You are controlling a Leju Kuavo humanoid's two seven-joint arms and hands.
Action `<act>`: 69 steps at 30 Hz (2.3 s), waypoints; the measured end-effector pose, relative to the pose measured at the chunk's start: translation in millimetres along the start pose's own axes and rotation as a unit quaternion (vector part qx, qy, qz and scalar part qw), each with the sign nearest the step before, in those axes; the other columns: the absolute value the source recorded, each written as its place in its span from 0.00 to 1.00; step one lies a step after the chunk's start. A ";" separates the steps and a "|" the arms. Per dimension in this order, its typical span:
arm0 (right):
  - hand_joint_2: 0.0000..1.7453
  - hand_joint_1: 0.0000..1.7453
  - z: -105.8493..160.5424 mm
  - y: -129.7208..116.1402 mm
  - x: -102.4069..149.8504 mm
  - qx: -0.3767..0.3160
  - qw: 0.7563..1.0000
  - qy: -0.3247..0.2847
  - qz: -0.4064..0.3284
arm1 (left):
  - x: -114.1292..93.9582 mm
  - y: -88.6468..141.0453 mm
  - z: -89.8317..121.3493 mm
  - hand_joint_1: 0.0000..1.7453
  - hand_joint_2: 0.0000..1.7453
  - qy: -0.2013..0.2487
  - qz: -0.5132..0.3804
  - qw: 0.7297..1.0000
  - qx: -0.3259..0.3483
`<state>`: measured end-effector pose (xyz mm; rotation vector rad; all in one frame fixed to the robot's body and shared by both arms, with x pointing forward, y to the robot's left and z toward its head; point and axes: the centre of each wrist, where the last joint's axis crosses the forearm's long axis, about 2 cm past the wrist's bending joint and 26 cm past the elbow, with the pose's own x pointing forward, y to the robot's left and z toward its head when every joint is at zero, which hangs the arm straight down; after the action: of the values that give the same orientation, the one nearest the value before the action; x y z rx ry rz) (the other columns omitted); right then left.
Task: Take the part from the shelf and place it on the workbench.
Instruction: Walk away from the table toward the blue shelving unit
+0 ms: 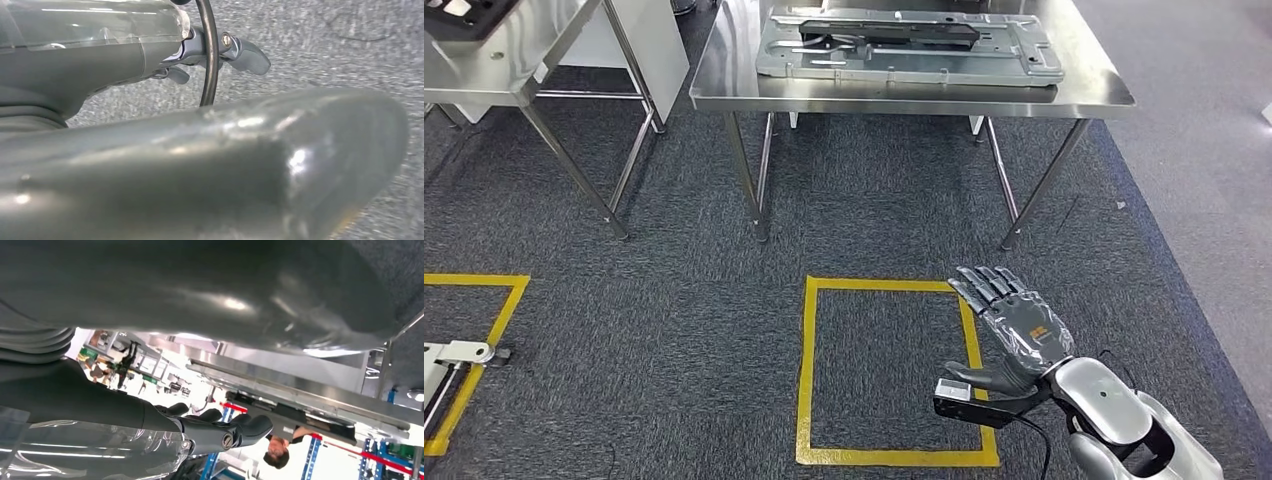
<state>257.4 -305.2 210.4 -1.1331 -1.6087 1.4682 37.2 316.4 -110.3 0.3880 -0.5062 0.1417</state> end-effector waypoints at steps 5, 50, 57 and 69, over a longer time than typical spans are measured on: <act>0.00 0.00 0.6 -3.1 -0.7 -0.006 1.000 0.000 0.002 | -0.1 0.1 0.0 0.00 0.00 0.000 -0.001 1.000 0.000; 0.50 0.00 198.6 168.2 108.2 0.293 0.727 0.369 -0.499 | -24.9 1.1 12.5 0.00 0.00 0.085 -0.023 0.995 -0.045; 0.00 0.00 206.1 196.5 108.5 0.314 0.680 0.395 -0.531 | -26.6 -2.2 14.5 0.00 0.00 0.095 -0.026 0.993 -0.070; 0.00 0.00 224.5 236.9 114.3 0.342 0.593 0.446 -0.576 | -26.4 -5.3 15.8 0.00 0.00 0.108 -0.028 0.988 -0.109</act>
<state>46.3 -293.8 -63.3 -0.0783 -0.5567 0.3206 8.4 304.3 -112.4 0.1694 -0.2933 0.0706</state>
